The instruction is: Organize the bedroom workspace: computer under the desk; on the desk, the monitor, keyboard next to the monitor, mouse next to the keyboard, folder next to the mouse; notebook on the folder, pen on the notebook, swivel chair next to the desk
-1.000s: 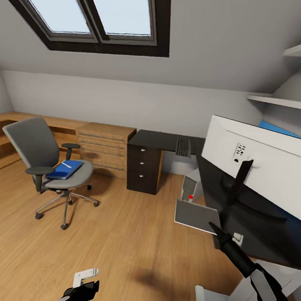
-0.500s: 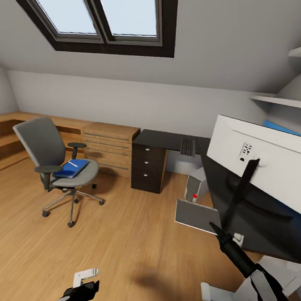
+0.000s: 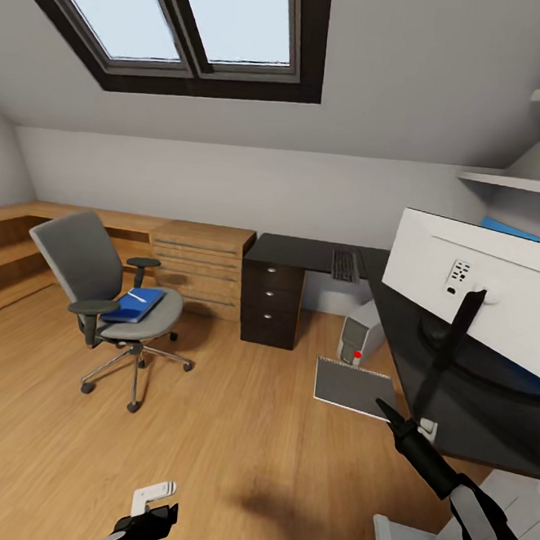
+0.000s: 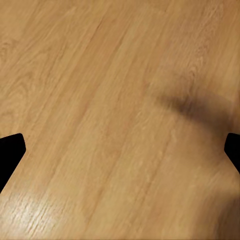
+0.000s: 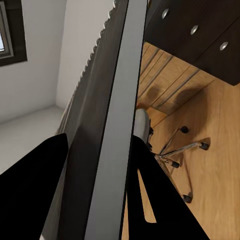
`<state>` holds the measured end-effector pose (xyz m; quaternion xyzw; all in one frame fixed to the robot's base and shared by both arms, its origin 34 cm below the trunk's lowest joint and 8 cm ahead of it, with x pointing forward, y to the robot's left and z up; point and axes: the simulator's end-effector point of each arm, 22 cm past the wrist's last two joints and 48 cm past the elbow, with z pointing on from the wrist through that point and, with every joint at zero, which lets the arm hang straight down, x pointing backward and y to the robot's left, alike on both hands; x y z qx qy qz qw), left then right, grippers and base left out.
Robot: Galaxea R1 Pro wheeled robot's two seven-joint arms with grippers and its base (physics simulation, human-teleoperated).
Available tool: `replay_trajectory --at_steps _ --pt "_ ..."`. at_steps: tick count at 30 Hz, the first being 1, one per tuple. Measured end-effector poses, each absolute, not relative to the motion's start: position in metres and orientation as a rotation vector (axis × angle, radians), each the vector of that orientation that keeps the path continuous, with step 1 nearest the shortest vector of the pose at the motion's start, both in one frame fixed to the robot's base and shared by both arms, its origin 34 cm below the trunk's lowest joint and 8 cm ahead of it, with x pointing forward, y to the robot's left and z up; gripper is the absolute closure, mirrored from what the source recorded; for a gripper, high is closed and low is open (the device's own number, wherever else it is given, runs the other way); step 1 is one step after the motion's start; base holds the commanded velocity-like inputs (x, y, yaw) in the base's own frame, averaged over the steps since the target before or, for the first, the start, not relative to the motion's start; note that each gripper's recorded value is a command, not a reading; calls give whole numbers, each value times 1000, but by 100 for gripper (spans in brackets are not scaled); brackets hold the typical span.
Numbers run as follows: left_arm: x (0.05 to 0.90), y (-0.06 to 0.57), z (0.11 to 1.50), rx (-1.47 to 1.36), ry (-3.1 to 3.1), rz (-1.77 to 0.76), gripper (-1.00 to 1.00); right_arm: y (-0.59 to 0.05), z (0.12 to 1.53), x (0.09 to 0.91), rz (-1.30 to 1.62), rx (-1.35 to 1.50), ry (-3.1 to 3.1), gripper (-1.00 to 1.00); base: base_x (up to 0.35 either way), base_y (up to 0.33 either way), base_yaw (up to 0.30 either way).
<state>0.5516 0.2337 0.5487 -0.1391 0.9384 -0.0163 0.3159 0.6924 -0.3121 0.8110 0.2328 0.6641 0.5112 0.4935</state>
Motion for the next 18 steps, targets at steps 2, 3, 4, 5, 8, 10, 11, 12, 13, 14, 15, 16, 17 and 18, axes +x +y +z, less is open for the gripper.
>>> replay_trajectory --at_steps 2,3,4,5,8,10,11,12,13,14,15,16,17,18 --pt "552 234 549 -366 2471 -43 -100 -312 811 692 1239 565 1611 100 3 3 0" --pt "552 233 549 -366 2471 -44 -100 -313 811 692 1238 565 1611 100 1 1 0" --pt "552 233 549 -365 2470 -45 -100 -313 811 692 1237 565 1611 100 0 0 0" --pt "552 233 549 -365 2470 -46 -100 -314 811 692 1236 565 1611 100 0 0 0" --pt "552 232 549 -363 2469 -49 -100 -314 811 692 1234 565 1612 100 0 0 0" --pt "553 232 553 -361 2468 -48 -100 -314 810 691 1236 575 1616 100 0 0 0" --pt "553 232 554 -361 2468 -48 -100 -314 812 691 1237 577 1617 100 0 0 0" --pt "553 232 556 -361 2468 -47 -100 -314 812 691 1237 580 1618 100 0 0 0" --pt "553 233 558 -361 2468 -47 -100 -313 813 691 1238 582 1619 100 0 0 0" --pt "553 233 559 -361 2469 -47 -100 -313 815 691 1239 583 1619 100 0 0 0" --pt "553 233 561 -362 2469 -46 -100 -312 816 691 1240 584 1620 100 0 0 0" --pt "553 233 563 -362 2469 -45 -100 -312 817 691 1240 584 1620 100 0 0 0" --pt "553 233 564 -363 2469 -45 -100 -312 819 691 1241 585 1620 100 0 0 0" --pt "553 234 566 -363 2469 -44 -100 -311 820 691 1242 586 1620 100 0 0 0"
